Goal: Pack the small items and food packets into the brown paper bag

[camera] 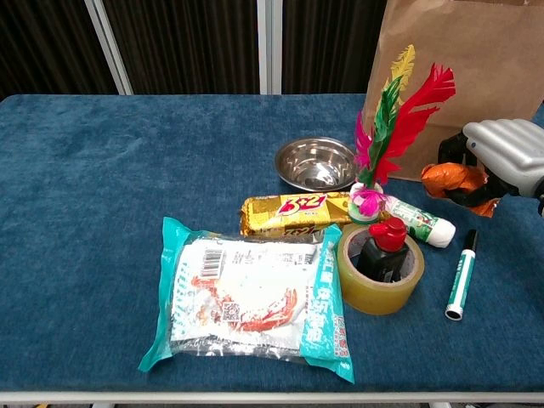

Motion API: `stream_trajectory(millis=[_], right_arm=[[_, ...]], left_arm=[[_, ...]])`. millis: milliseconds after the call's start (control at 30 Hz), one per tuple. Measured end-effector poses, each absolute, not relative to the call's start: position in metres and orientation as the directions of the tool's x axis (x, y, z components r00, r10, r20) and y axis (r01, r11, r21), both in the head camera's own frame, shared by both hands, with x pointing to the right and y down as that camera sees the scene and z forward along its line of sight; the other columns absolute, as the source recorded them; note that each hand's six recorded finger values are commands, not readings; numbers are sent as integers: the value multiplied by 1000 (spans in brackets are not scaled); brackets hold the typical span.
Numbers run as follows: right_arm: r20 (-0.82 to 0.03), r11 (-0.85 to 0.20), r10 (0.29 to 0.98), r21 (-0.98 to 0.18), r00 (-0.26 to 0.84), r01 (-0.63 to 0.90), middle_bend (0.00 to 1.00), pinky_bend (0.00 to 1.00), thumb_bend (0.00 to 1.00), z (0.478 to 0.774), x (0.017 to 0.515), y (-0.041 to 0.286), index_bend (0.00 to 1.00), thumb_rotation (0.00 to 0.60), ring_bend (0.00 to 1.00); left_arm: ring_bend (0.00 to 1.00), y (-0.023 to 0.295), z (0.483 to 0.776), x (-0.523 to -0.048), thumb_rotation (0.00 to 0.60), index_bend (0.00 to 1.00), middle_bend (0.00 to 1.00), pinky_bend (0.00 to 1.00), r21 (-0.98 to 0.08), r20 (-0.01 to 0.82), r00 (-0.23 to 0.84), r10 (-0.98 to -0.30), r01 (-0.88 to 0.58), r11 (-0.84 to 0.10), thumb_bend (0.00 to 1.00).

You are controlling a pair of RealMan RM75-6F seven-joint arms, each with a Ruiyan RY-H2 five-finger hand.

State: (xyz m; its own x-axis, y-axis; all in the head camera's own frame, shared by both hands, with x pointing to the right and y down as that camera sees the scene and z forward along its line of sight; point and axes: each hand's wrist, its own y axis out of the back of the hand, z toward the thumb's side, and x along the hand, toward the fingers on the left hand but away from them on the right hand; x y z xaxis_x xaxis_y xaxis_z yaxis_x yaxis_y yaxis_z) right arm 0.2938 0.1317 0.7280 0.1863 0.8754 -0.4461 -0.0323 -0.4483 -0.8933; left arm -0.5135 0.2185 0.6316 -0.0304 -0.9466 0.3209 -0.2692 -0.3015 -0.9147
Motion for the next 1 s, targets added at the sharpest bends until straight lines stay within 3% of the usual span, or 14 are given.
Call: stream_trajectory(millis=[267,467,700,1000], right_arm=[[-335,-368,906,-925,259,91,592,666,393,670,269,123,705,600,508],[-193,-268,922,-944,337,194,592,666,394,595,235,103,706,600,508],[47,-33,926,-979,376,203,592,665,394,509,199,47,708,600,508],[227,177,916,-969,330,175,593,665,394,457,181,-17,711,600,508]], left_arm=[[0,218,630,-507,600,80,59,118,-912,319,-16,-948,-277,-302,137],[0,216,629,-502,600,80,59,118,-913,317,-3,-948,-271,-304,138],[0,213,627,-501,600,80,59,118,-917,312,-4,-950,-265,-300,137],[0,210,626,-500,600,80,59,118,-917,311,-2,-950,-263,-299,137]])
